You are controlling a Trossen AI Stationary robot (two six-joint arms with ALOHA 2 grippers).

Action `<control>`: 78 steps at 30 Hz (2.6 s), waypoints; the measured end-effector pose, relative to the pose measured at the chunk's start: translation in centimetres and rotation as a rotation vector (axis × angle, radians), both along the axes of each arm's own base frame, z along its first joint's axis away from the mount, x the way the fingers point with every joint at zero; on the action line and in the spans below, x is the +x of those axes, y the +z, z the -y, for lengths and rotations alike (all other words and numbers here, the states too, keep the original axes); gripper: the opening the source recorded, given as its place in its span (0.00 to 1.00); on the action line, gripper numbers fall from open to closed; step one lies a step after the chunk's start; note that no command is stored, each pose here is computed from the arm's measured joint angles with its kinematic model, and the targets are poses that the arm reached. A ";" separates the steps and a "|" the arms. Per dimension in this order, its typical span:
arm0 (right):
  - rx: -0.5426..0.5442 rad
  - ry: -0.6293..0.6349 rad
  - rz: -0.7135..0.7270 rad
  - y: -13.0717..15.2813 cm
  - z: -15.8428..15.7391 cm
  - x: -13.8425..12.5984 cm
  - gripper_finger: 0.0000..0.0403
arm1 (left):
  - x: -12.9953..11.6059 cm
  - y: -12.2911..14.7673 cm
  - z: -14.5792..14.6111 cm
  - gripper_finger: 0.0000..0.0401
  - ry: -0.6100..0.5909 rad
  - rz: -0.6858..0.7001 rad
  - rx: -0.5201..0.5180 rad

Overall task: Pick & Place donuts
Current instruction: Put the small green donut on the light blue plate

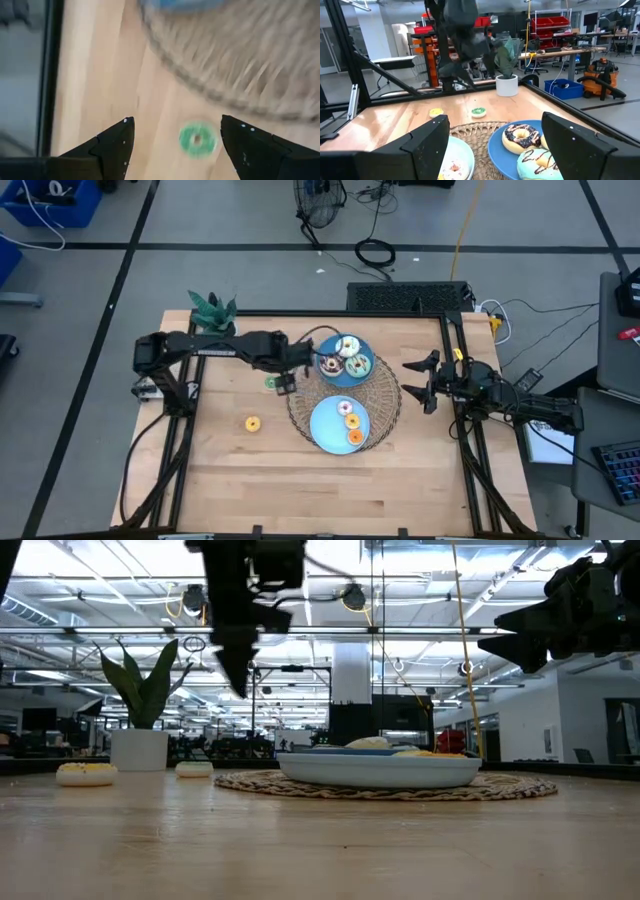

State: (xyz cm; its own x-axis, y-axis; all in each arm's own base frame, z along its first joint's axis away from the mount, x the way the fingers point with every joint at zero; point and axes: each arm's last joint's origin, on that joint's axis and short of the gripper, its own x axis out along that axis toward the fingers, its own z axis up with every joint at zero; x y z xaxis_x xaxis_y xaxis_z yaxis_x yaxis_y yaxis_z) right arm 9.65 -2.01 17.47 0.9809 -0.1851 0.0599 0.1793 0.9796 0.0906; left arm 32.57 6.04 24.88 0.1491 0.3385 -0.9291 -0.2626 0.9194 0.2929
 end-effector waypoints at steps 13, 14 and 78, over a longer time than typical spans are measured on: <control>0.001 0.000 -0.004 0.0 0.0 0.0 0.75 | -5.6 -8.5 1.1 0.73 -0.071 -0.256 -0.173; 0.001 0.000 -0.004 0.0 0.0 0.0 0.75 | -5.7 -8.8 1.1 0.73 -0.077 -0.260 -0.173; 0.001 0.000 -0.004 0.0 0.0 0.0 0.75 | -4.9 -9.8 -2.0 0.73 -0.147 -0.084 -0.148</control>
